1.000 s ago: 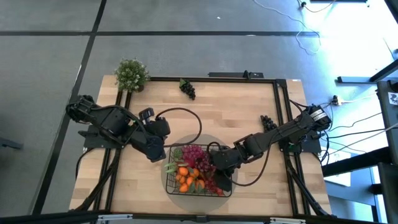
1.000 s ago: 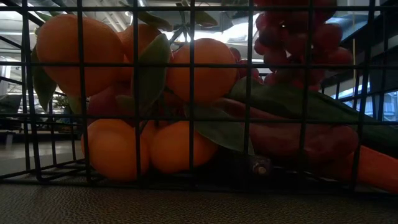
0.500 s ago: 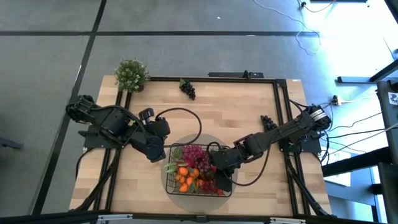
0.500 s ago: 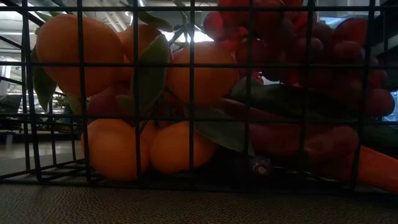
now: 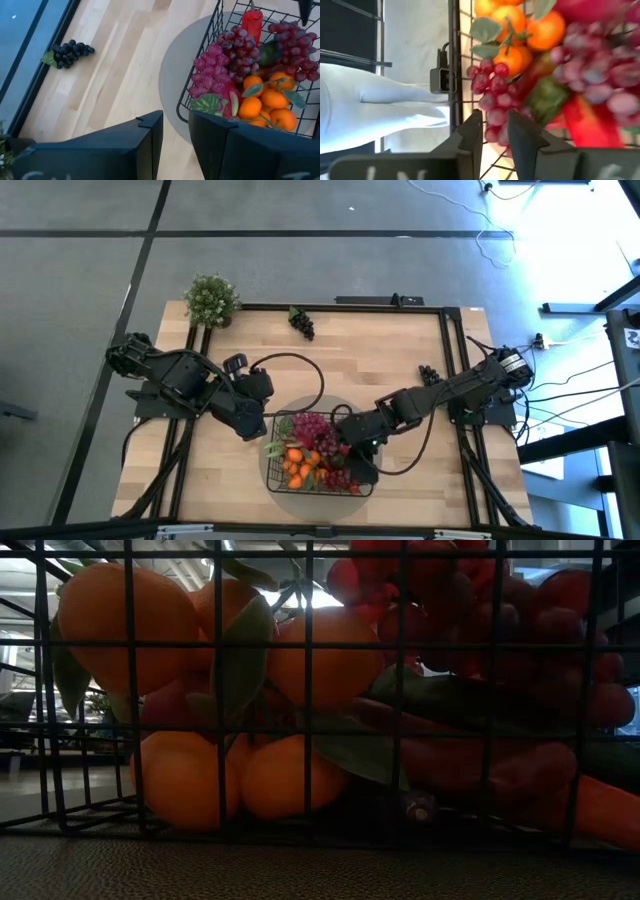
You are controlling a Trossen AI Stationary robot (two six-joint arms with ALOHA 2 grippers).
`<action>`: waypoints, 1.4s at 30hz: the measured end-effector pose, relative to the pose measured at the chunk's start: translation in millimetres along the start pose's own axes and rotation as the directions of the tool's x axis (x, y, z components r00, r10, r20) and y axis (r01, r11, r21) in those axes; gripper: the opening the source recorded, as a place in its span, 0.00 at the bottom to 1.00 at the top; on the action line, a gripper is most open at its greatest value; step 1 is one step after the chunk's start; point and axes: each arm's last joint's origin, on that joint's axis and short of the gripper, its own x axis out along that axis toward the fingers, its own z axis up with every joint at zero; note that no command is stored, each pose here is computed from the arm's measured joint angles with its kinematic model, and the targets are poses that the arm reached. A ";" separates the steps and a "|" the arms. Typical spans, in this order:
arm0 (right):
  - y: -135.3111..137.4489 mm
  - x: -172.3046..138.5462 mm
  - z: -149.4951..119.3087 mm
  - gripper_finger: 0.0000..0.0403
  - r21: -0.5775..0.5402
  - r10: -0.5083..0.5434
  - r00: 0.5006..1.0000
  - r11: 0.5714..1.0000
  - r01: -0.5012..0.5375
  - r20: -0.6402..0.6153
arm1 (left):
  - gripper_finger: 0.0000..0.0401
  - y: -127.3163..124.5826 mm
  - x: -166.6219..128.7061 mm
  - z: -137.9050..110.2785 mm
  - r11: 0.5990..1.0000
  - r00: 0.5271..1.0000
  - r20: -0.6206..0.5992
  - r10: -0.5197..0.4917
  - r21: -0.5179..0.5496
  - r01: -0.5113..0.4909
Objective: Build produce basket
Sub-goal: Put the bottom purple grapes into the black wire basket
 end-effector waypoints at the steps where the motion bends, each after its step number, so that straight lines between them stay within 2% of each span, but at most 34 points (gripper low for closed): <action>1: -0.9 -3.4 1.6 0.18 -0.003 -0.005 1.000 1.000 0.005 0.007 | 0.20 0.0 0.0 0.0 1.000 1.000 0.000 0.000 -0.010 0.000; 5: 0.7 -21.8 14.9 0.15 -0.052 -0.032 0.997 0.998 0.035 0.068 | 0.20 0.2 -0.2 -0.1 0.999 1.000 0.000 0.001 -0.050 -0.001; 9: 3.2 -50.1 29.7 0.14 -0.092 -0.162 0.976 0.980 0.176 0.143 | 0.20 0.8 -0.1 -0.3 0.999 1.000 -0.001 0.008 -0.049 -0.008; 14: -7.5 -87.7 42.8 0.14 0.016 -0.383 0.903 0.922 0.388 0.196 | 0.20 4.0 1.6 2.0 0.994 1.000 0.009 0.030 -0.109 -0.029; 17: -18.3 -105.5 48.5 0.14 0.091 -0.441 0.879 0.897 0.432 0.180 | 0.20 4.7 2.1 2.6 0.991 0.999 0.009 0.033 -0.127 -0.032; 19: -25.3 -114.3 46.4 0.14 0.125 -0.480 0.868 0.876 0.466 0.125 | 0.20 4.9 2.1 2.2 0.991 0.999 0.005 0.036 -0.130 -0.035; 23: -36.2 -128.4 32.5 0.14 0.227 -0.551 0.834 0.808 0.543 -0.033 | 0.20 6.6 2.0 0.1 0.992 0.999 -0.014 0.052 -0.116 -0.053; 27: -42.8 -137.1 13.8 0.14 0.299 -0.640 0.750 0.692 0.658 -0.168 | 0.20 7.0 2.1 0.0 0.992 0.998 -0.015 0.055 -0.114 -0.056; 31: -44.1 -147.3 -0.7 0.14 0.329 -0.620 0.771 0.706 0.628 -0.141 | 0.20 8.8 2.7 0.3 0.991 0.998 -0.020 0.064 -0.115 -0.066; 34: -52.4 -151.7 -22.0 0.14 0.372 -0.651 0.736 0.647 0.665 -0.184 | 0.20 10.3 3.5 1.5 0.989 0.996 -0.007 0.084 -0.119 -0.084; 36: -58.2 -155.5 -37.4 0.14 0.420 -0.651 0.737 0.628 0.656 -0.179 | 0.20 11.4 4.1 2.3 0.988 0.996 -0.002 0.094 -0.123 -0.093; 42: -82.1 -158.7 -77.2 0.14 0.576 -0.668 0.704 0.486 0.658 -0.241 | 0.20 21.5 10.0 9.3 0.978 0.991 -0.002 0.131 -0.166 -0.130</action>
